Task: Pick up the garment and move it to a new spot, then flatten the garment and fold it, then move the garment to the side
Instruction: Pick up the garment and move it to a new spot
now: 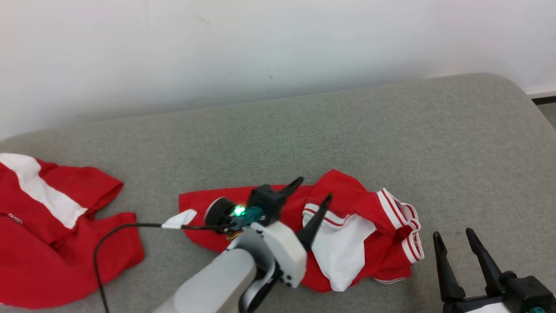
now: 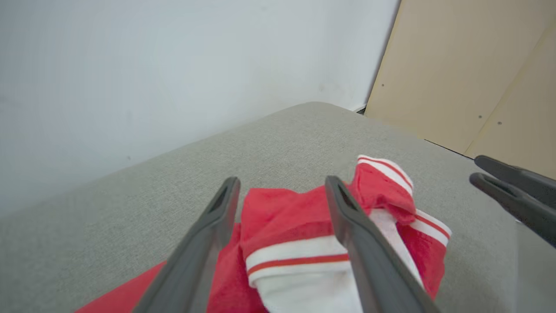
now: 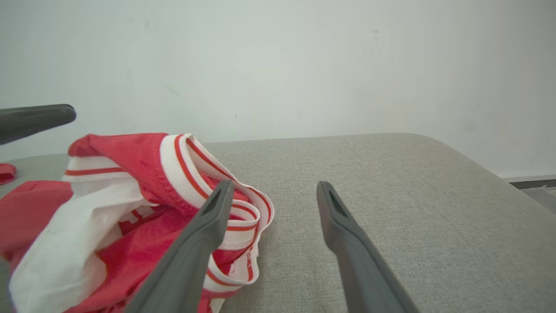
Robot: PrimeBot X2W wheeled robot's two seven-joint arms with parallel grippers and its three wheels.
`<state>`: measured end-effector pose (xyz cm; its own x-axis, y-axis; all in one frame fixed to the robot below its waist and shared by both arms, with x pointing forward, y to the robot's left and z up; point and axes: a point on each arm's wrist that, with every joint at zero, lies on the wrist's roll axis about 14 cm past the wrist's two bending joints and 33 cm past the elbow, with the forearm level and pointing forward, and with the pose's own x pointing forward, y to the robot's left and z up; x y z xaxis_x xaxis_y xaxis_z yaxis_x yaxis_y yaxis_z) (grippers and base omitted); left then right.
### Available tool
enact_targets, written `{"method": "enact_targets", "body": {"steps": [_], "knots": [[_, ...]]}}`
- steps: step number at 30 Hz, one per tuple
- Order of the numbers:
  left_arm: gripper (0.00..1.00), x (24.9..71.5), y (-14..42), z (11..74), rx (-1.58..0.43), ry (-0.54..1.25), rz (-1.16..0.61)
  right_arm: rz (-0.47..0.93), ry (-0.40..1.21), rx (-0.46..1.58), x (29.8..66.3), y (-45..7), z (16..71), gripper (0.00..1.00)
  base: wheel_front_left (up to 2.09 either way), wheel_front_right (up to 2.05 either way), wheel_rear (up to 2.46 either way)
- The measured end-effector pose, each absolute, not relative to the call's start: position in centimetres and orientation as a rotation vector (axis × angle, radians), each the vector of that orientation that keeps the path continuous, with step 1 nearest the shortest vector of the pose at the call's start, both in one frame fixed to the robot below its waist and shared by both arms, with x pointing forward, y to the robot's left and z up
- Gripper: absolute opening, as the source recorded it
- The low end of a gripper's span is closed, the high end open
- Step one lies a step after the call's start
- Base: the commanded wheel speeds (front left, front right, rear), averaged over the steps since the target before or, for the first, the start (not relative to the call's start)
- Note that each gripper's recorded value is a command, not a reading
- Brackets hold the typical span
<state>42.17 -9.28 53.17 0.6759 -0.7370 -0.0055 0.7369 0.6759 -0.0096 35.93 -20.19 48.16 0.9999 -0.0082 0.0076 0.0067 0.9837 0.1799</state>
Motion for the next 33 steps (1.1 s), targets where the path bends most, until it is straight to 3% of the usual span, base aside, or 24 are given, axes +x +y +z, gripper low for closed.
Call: {"method": "enact_targets", "body": {"steps": [17,32,33], "knots": [[1.00,43.9,14.0,43.7,0.309,0.319,-0.292,0.062,0.012,0.182,36.6,-18.0,47.6,1.00,0.00,0.00,0.00],[1.00,43.3,20.2,39.1,0.470,0.545,-0.155,0.081,0.055,0.183,37.8,-17.4,46.1,1.00,0.00,0.00,0.00],[0.00,43.5,20.3,39.1,0.469,0.548,-0.151,0.079,0.059,0.182,37.8,-17.5,46.0,1.00,0.00,0.00,0.00]]}}
